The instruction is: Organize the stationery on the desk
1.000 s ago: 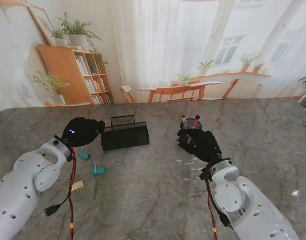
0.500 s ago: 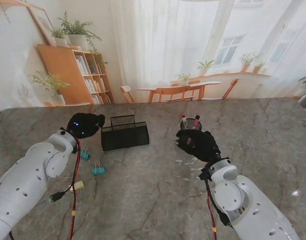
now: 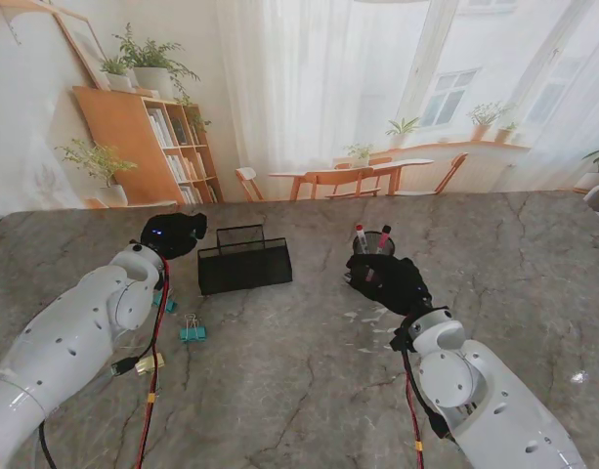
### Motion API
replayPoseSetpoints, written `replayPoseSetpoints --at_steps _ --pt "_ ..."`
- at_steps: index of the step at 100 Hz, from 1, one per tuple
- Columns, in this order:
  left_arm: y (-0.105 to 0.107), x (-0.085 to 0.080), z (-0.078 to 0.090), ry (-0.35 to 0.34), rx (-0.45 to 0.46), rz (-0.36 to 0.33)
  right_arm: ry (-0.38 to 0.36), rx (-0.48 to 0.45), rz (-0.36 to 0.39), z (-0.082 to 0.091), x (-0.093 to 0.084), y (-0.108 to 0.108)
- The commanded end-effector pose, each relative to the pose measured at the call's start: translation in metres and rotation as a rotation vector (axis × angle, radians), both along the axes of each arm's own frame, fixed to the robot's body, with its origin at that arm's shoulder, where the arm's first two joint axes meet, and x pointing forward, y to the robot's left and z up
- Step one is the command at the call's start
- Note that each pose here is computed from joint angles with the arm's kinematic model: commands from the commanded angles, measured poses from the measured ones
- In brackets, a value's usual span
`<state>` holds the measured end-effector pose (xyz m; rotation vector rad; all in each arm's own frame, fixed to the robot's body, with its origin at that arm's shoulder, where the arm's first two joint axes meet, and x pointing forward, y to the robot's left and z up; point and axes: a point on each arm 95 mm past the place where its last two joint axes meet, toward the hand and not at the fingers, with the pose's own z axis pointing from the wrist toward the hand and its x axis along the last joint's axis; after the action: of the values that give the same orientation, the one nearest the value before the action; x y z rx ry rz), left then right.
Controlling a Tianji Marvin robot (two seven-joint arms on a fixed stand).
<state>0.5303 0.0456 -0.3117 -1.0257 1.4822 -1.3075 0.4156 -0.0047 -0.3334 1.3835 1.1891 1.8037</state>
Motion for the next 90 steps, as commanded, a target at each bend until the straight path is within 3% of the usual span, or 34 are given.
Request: replayPoseSetpoints --at_steps 1,20,90 --pt "-0.007 0.003 -0.001 -0.002 -0.012 0.007 0.024 -0.005 0.005 -0.004 0.001 0.001" --pt "-0.009 0.007 -0.008 0.011 -0.032 0.041 0.038 -0.006 0.014 -0.005 0.003 0.002" --pt "-0.023 0.015 -0.014 0.056 -0.058 0.065 0.042 -0.002 0.004 -0.007 0.003 0.0"
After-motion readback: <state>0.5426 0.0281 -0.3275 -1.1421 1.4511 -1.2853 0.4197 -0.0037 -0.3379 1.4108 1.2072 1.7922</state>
